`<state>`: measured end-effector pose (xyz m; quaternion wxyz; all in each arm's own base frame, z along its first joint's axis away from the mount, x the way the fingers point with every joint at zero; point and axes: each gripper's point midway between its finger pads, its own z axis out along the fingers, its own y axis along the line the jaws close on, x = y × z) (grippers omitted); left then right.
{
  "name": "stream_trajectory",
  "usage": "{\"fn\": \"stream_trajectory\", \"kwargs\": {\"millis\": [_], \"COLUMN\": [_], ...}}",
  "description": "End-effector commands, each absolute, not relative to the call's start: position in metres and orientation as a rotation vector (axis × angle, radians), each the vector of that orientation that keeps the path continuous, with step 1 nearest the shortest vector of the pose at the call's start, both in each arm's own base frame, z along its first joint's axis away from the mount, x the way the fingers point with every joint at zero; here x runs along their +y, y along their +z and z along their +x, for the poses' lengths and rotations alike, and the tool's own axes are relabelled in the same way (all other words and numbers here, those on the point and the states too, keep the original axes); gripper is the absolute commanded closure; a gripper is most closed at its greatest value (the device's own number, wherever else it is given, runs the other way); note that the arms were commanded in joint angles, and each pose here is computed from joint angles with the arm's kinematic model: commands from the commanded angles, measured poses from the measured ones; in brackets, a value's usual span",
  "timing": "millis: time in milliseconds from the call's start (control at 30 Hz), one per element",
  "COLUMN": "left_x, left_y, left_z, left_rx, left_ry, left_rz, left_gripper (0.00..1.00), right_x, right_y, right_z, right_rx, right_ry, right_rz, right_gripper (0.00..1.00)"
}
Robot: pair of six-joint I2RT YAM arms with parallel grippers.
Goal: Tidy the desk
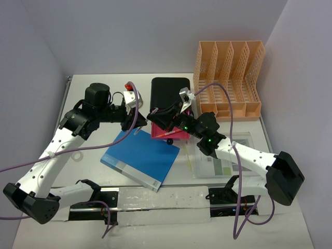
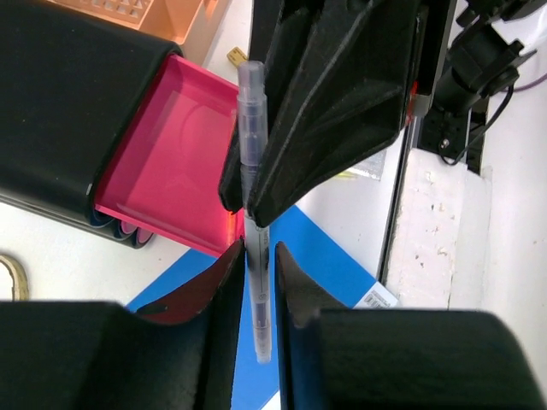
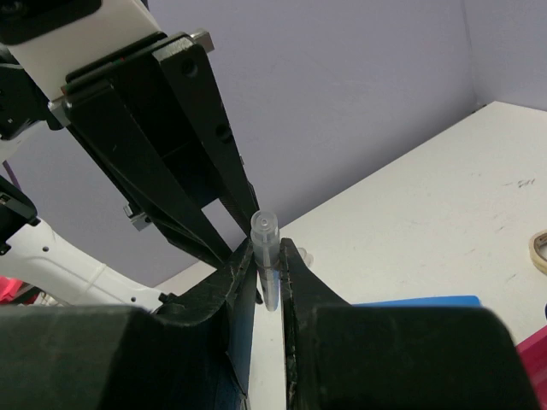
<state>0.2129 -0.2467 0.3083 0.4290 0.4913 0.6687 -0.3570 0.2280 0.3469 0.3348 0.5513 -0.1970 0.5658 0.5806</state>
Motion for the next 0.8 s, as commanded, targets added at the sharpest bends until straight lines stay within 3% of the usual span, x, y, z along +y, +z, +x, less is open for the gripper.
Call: {"fn": "stream_trajectory", "kwargs": {"millis": [0,167,333,467,500,533,633,767], "left_x": [-0.254,-0.256,-0.258,-0.259,-0.258,-0.258,-0.257,-0.257], "left_y": [0.307,0.299,0.3,0.301,0.301,0.301,0.304,0.306], "left_z": [0.213,0.221,0.224,0.224,0.225,0.226,0.225,0.223], "left_rx": [1.614,1.637,1.638,1.645,1.645,1.653,1.653,1.646], "left_ry": [-0.906,-0.89,-0.891,-0.903,-0.896,-0.89,-0.891,-0.894], "left_rz": [1.262,1.252,1.237,1.224,1.22,1.209,1.203,1.204], "left_gripper": [0.58,0.55,0.76,1.0,1.0,1.0,1.0,1.0], "right_x": [0.344,0.343,0.341,0.342,0.342,0.342,0.343,0.342], "right_y": [0.368,0.371,0.369,0.369,0.368,0.367,0.361,0.358], "right_z": [0.225,0.223,0.223,0.221,0.221,0.222,0.225,0.224], "right_rx": [1.229,1.22,1.224,1.224,1.228,1.236,1.274,1.3], "right_ry": [1.391,1.394,1.386,1.392,1.393,1.387,1.368,1.351], "right_rz": [-0.466,-0.471,-0.47,-0.48,-0.48,-0.477,-0.48,-0.495], "right_gripper": [1.0,1.0,1.0,0.97,0.96,0.8,0.54,0.34]}}
